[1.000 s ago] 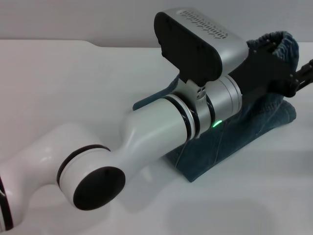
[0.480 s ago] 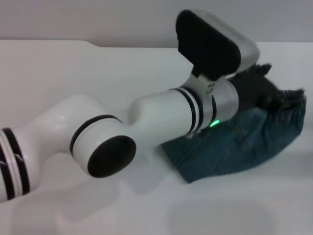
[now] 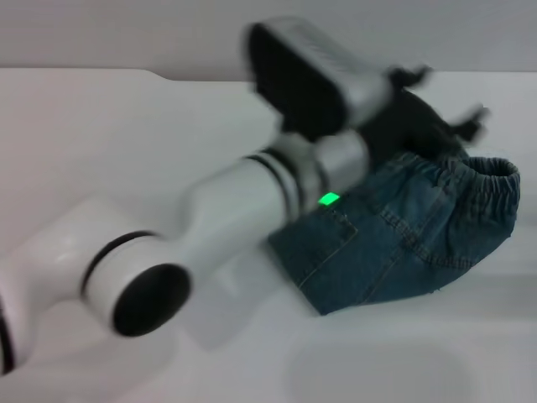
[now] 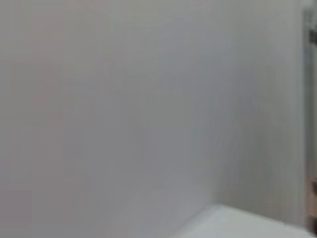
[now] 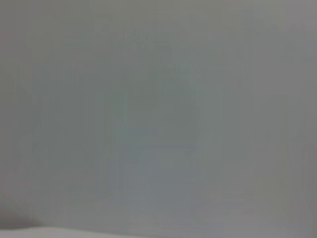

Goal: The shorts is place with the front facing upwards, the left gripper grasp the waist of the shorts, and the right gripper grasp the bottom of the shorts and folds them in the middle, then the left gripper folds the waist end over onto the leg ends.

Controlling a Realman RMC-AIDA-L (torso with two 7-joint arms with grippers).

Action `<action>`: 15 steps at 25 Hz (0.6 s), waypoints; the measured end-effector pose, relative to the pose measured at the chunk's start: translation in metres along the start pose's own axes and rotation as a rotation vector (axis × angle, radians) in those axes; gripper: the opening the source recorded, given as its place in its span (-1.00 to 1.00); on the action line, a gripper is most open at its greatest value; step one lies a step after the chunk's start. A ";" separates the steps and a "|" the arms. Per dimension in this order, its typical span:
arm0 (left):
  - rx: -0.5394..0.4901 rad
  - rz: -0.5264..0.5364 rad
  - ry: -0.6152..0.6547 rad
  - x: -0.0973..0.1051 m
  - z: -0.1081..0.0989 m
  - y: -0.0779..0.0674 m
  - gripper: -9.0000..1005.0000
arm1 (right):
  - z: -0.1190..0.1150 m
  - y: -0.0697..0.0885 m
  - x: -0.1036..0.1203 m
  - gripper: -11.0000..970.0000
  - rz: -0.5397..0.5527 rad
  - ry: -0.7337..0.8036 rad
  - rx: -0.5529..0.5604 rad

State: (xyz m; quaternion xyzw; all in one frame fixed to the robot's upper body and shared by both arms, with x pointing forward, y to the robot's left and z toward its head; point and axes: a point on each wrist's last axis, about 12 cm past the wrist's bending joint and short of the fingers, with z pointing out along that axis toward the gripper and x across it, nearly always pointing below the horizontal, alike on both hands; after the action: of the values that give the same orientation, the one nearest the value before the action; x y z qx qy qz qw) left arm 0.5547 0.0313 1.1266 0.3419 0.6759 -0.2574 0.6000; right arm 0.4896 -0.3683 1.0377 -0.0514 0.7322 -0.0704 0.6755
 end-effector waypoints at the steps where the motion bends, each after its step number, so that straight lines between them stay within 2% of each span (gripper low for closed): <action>1: -0.044 -0.001 -0.028 0.002 -0.006 0.008 0.69 | -0.002 0.000 -0.001 -0.96 -0.004 -0.018 -0.004; 5: -0.238 0.025 -0.106 0.019 -0.034 0.045 0.69 | -0.020 -0.008 -0.007 -0.95 0.025 -0.123 0.024; 8: -0.386 -0.021 -0.143 0.036 -0.060 0.072 0.69 | -0.035 -0.011 -0.007 -0.95 0.061 -0.189 0.050; 11: -0.493 -0.028 -0.191 0.053 -0.084 0.085 0.69 | -0.044 -0.010 -0.006 -0.95 0.069 -0.245 0.043; 15: -0.541 -0.038 -0.219 0.064 -0.099 0.089 0.69 | -0.053 -0.007 -0.011 -0.94 0.058 -0.322 0.016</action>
State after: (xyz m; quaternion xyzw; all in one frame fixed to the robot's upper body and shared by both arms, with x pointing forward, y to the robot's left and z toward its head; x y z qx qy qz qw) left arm 0.5571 0.1729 1.0832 0.1269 0.6574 -0.1143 0.7339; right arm 0.4377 -0.3716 1.0537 -0.0354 0.6151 -0.0476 0.7862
